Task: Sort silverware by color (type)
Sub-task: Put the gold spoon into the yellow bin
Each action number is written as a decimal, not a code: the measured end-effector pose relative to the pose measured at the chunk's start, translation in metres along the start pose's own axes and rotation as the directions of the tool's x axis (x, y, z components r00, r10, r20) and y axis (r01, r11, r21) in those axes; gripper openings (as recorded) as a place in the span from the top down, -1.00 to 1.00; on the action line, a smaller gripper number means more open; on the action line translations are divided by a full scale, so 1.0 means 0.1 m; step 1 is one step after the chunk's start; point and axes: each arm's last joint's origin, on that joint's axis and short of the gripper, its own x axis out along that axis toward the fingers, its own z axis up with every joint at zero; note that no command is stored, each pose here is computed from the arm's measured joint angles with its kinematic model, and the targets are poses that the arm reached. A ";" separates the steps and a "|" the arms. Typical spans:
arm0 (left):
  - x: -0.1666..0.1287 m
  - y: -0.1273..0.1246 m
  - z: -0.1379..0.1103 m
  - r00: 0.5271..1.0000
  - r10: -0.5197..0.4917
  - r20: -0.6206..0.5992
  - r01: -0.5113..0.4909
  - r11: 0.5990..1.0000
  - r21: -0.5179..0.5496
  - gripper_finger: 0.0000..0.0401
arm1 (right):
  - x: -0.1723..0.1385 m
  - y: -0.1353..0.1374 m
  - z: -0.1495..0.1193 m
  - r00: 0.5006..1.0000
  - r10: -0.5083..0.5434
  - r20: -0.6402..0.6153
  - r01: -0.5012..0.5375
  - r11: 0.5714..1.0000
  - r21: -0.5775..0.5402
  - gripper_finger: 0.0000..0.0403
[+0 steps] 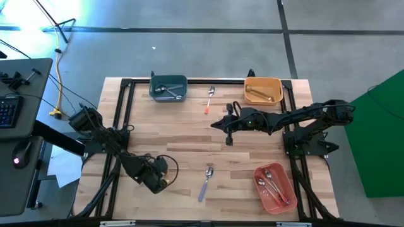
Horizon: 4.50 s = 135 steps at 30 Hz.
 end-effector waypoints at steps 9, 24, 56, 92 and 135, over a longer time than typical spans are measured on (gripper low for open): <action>-0.40 0.21 0.35 0.958 -0.027 0.286 0.030 1.000 -0.007 0.99 | 0.00 -0.01 -0.03 0.998 -0.057 -0.037 0.057 0.998 0.006 1.00; -0.78 0.76 1.06 0.424 -0.069 0.903 0.180 0.984 -0.009 1.00 | 0.11 0.01 0.08 0.983 0.036 0.180 -0.054 0.994 0.097 0.54; -1.05 1.11 1.46 0.119 -0.018 0.993 0.168 0.986 -0.002 1.00 | 0.92 -0.12 0.60 0.949 -0.203 0.241 0.149 0.964 0.222 0.93; -0.66 1.18 1.30 0.319 -0.030 0.947 0.101 0.995 -0.003 0.54 | -0.81 -1.92 -0.20 0.400 -0.413 -0.818 0.439 0.870 -0.224 0.98; -0.65 1.18 1.30 0.315 -0.029 0.949 0.052 0.999 0.013 0.58 | -0.93 -2.23 -0.98 0.161 -0.140 -0.977 0.410 0.910 -0.063 0.78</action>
